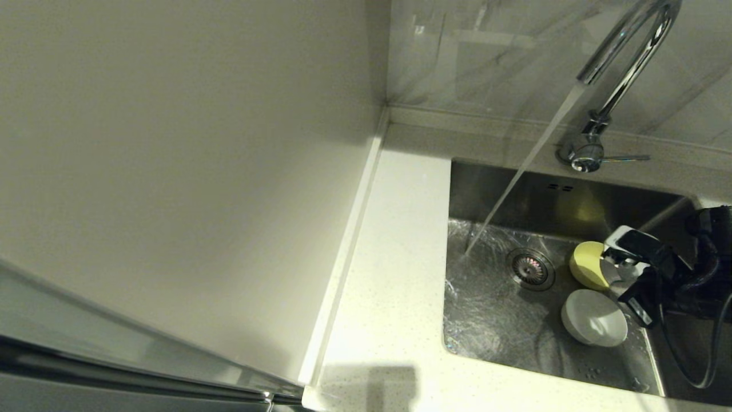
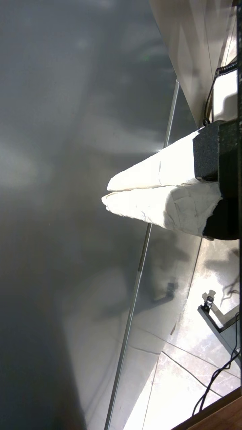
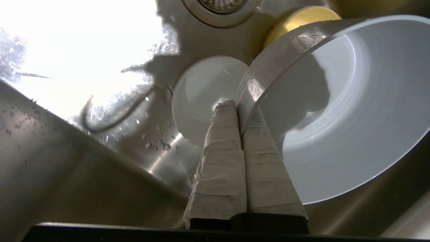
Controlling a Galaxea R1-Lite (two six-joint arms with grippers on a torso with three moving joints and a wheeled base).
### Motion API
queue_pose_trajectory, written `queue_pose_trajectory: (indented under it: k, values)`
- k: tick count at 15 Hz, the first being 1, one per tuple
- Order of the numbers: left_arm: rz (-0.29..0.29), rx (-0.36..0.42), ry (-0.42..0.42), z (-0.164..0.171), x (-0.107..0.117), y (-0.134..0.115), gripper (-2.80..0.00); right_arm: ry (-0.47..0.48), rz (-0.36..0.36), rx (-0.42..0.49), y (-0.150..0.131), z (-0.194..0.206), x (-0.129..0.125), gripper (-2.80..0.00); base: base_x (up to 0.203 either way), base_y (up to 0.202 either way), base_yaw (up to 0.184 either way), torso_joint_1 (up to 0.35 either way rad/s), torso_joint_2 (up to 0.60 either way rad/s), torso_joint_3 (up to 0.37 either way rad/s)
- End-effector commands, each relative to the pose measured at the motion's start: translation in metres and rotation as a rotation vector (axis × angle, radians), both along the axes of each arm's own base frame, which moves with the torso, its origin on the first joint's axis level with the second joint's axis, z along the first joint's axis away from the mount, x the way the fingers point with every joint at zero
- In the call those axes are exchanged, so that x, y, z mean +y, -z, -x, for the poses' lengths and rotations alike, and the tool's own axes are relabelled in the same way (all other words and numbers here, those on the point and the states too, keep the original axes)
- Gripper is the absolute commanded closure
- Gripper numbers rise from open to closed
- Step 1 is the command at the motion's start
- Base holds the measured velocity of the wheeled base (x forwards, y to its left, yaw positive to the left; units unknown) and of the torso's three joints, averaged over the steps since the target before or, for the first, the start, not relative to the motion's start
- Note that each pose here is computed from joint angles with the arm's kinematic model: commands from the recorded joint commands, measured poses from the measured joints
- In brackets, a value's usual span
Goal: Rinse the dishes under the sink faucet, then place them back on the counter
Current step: Put a bowl into the sink
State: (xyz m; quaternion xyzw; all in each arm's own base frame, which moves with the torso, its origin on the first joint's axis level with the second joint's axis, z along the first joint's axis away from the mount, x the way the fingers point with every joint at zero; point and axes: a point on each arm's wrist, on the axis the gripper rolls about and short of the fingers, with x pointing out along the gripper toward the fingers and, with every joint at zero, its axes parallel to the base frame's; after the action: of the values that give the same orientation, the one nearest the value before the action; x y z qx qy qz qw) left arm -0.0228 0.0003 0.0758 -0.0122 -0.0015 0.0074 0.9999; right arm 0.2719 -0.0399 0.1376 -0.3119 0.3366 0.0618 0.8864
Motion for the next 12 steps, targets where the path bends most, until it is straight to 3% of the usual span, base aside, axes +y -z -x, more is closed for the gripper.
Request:
queue_pose_trajectory:
  k: [1,4,12]
  values:
    - [0.0,-0.003,0.0,0.0,0.0,0.0,0.0,-0.029,0.001,0.043,0.02,-0.012,0.006,0.0,0.0,0.0,0.0,0.0,0.0,0.0]
    - [0.0,-0.003,-0.002,0.0,0.0,0.0,0.0,-0.076,0.032,0.057,0.034,-0.024,0.029,0.0,0.0,0.0,0.0,0.0,0.0,0.0]
    - [0.0,-0.003,0.0,0.0,0.0,0.0,0.0,-0.128,0.065,0.106,0.072,-0.045,0.057,0.0,0.0,0.0,0.0,0.0,0.0,0.0]
